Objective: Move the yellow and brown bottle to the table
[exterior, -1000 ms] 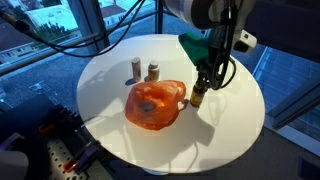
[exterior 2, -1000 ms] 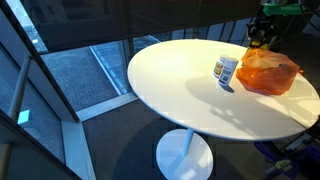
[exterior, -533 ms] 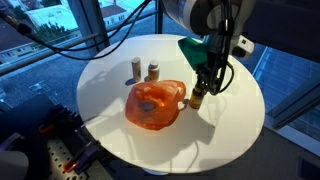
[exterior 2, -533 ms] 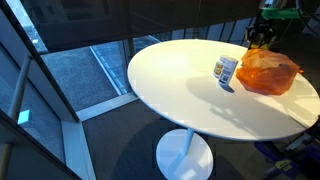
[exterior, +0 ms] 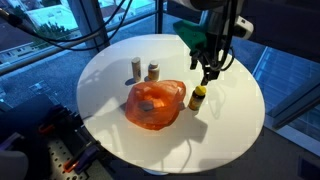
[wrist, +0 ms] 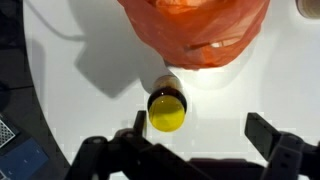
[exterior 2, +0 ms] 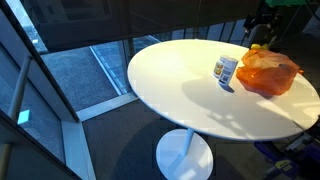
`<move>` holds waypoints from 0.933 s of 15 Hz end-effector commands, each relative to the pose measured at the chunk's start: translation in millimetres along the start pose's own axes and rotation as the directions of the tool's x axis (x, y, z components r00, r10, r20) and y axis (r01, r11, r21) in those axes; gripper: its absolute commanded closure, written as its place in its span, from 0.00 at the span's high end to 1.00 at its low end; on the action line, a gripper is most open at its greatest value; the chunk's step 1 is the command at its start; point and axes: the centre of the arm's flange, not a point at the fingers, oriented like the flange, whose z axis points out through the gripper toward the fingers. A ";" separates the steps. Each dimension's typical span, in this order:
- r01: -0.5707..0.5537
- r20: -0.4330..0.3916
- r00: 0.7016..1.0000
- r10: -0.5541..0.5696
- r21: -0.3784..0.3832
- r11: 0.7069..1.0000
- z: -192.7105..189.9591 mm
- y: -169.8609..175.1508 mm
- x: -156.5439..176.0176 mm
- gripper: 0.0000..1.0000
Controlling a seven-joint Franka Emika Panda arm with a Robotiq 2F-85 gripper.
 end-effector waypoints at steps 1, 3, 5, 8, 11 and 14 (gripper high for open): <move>0.081 0.005 0.997 -0.081 -0.019 0.997 -57.9 -13.5 -38.1 1.00; 0.143 0.023 0.990 -0.142 -0.036 0.989 -81.7 -23.4 -56.0 1.00; 0.233 0.055 0.972 -0.230 -0.061 0.971 -103.5 -28.3 -80.4 1.00; 0.363 0.103 0.929 -0.355 -0.080 0.928 -130.9 -26.4 -114.5 1.00; 0.464 0.125 0.883 -0.453 -0.084 0.882 -156.8 -17.5 -147.6 1.00; 0.523 0.118 0.850 -0.514 -0.075 0.849 -185.5 -2.2 -177.8 1.00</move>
